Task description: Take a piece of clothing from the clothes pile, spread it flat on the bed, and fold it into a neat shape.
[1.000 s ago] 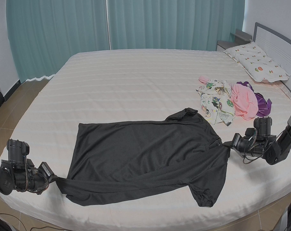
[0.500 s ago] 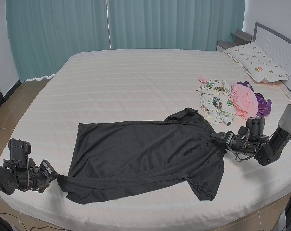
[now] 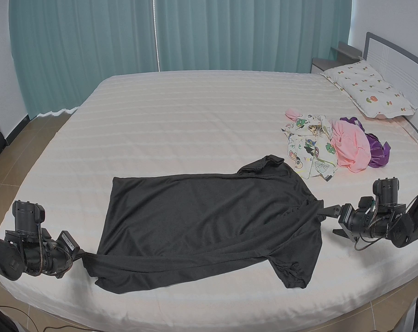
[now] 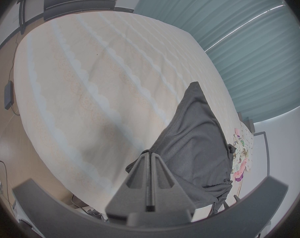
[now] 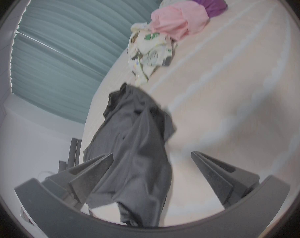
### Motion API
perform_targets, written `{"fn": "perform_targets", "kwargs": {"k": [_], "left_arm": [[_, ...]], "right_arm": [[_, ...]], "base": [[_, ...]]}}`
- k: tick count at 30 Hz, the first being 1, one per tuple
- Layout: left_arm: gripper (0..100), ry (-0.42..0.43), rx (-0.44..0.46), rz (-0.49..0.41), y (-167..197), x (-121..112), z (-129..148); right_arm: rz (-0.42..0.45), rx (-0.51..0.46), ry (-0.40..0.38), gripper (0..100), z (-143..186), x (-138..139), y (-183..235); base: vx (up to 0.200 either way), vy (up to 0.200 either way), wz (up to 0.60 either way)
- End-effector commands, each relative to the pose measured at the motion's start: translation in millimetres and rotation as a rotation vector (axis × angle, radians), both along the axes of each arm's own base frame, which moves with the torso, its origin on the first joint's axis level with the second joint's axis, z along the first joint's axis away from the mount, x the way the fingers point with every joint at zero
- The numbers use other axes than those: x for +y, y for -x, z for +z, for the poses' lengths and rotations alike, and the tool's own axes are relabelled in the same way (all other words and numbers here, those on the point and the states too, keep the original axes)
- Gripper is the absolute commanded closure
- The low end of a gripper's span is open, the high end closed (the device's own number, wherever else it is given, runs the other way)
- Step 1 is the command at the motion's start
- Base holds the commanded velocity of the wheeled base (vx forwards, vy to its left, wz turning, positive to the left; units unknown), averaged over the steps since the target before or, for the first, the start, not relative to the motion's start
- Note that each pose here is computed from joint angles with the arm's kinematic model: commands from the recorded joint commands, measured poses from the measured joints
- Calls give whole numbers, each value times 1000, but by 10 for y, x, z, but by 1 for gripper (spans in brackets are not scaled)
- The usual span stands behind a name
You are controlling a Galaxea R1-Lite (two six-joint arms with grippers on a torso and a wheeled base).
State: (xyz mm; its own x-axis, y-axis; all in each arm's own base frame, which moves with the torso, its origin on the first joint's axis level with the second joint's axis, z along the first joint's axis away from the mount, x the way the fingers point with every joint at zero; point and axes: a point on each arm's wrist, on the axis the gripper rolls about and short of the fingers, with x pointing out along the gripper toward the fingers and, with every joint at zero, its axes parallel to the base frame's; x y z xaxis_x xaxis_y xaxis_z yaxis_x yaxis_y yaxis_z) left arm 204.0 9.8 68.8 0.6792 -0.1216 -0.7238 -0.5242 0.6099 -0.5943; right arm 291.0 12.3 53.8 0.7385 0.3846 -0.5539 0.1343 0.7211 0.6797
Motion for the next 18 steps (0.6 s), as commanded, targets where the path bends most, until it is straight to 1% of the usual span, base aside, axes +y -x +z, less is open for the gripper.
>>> {"fn": "perform_targets", "kwargs": {"k": [1, 6, 12, 17, 18], "left_arm": [[100, 1, 3, 0, 13, -1, -4], [100, 1, -2, -1, 30, -3, 6], [100, 0, -4, 0, 27, -2, 9], [100, 0, -4, 0, 27, -2, 9], [100, 1, -4, -1, 27, -3, 9]], "right_arm": [[93, 34, -15, 0, 14, 193, 236], [172, 81, -5, 0, -103, 419, 279], [209, 141, 20, 0, -280, 528, 284], [189, 150, 49, 0, -323, 536, 269], [190, 150, 49, 100, -321, 540, 274]], "base": [[0, 0, 0], [0, 0, 0], [0, 0, 0], [0, 0, 0], [0, 0, 0]]}}
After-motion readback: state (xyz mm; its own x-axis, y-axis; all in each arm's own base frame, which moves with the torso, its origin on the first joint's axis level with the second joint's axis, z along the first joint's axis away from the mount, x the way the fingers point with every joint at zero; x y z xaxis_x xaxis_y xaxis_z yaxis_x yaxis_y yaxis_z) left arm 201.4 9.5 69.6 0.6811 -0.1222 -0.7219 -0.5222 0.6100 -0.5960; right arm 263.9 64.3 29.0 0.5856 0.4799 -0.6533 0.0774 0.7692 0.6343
